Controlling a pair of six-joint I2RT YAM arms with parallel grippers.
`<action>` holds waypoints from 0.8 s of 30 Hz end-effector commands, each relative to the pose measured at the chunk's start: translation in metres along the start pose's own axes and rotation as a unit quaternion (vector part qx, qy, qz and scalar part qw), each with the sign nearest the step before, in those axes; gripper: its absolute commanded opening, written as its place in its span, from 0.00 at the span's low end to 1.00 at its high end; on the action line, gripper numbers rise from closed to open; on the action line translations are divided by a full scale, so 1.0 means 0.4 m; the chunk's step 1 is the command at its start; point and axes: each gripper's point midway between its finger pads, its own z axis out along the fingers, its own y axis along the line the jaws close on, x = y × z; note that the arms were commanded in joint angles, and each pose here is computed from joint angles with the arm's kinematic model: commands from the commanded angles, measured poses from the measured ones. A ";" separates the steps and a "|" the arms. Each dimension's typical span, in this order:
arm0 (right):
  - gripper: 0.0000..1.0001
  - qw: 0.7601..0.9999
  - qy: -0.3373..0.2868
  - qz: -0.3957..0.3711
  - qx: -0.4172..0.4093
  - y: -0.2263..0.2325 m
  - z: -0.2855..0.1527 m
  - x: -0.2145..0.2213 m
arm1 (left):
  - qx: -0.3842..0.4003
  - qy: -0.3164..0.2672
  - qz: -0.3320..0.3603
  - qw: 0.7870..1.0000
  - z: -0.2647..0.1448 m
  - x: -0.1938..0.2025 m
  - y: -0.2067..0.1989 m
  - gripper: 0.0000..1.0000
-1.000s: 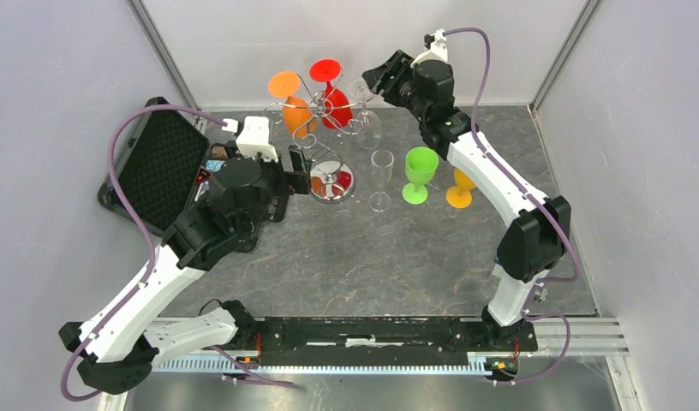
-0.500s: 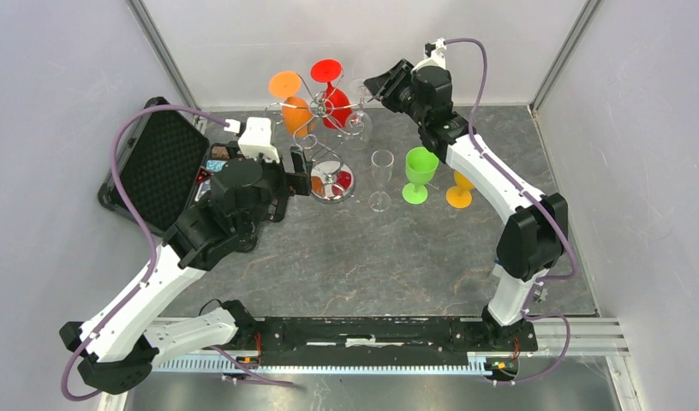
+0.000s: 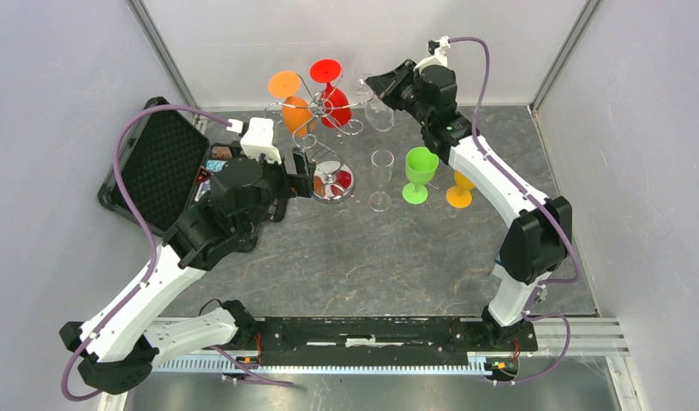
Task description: Take the wine glass off the wine glass rack
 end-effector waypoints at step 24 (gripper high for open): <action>0.00 0.991 -0.014 0.056 -0.121 0.174 -0.104 -0.045 | 0.004 -0.012 0.003 1.000 -0.003 -0.017 0.000 1.00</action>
